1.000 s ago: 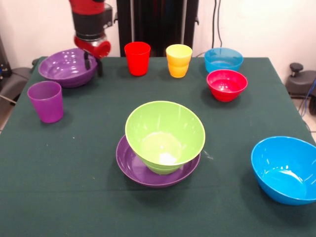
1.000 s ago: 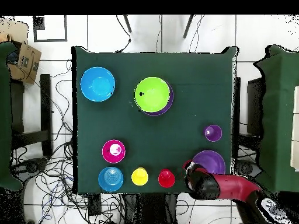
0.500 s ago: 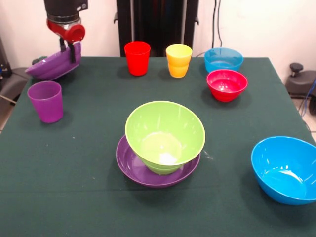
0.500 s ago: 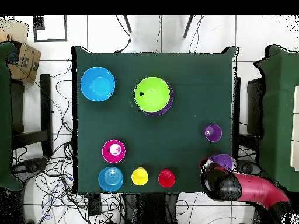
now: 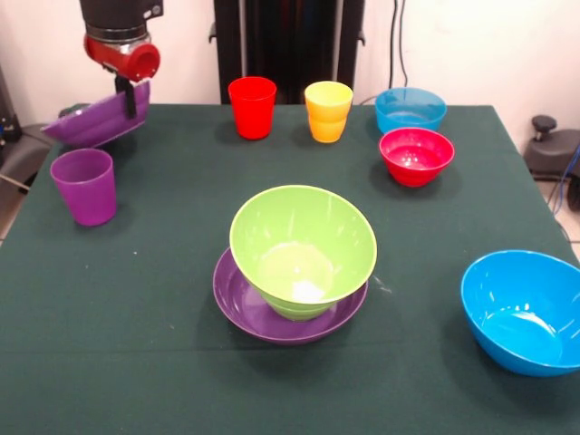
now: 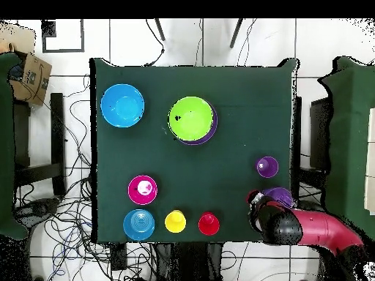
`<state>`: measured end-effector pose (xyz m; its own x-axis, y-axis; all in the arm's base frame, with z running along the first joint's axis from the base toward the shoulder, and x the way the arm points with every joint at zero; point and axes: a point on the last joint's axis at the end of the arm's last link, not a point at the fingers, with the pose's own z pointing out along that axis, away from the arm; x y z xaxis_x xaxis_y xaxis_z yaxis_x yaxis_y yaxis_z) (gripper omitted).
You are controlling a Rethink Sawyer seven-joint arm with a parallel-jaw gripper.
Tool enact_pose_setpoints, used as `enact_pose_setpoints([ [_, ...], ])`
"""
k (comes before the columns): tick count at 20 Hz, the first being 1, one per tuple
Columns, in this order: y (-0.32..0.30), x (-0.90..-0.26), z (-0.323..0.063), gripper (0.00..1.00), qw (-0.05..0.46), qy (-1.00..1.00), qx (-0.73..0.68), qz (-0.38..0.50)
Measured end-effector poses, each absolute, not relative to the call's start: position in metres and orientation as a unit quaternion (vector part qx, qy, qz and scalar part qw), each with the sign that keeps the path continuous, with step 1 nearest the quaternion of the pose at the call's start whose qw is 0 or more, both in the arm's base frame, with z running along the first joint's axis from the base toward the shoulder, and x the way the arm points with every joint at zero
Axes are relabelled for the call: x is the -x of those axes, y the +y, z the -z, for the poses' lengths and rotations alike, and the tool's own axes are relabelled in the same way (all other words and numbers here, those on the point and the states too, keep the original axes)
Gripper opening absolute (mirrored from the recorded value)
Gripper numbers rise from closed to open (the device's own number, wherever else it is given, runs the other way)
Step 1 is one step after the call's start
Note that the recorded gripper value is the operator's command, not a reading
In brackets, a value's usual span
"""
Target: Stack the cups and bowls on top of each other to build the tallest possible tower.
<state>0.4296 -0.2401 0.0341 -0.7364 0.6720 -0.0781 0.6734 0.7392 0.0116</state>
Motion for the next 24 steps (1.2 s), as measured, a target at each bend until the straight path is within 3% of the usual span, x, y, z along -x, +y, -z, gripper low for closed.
enact_pose_setpoints([
  [14, -0.221, -0.457, -0.044, 0.00, 0.051, 0.938, -0.342, -0.015],
  [20, -0.206, -0.487, -0.100, 0.00, 0.026, 0.928, -0.370, -0.023],
  [24, -0.189, -0.507, -0.157, 0.00, -0.022, 0.929, -0.369, -0.010],
])
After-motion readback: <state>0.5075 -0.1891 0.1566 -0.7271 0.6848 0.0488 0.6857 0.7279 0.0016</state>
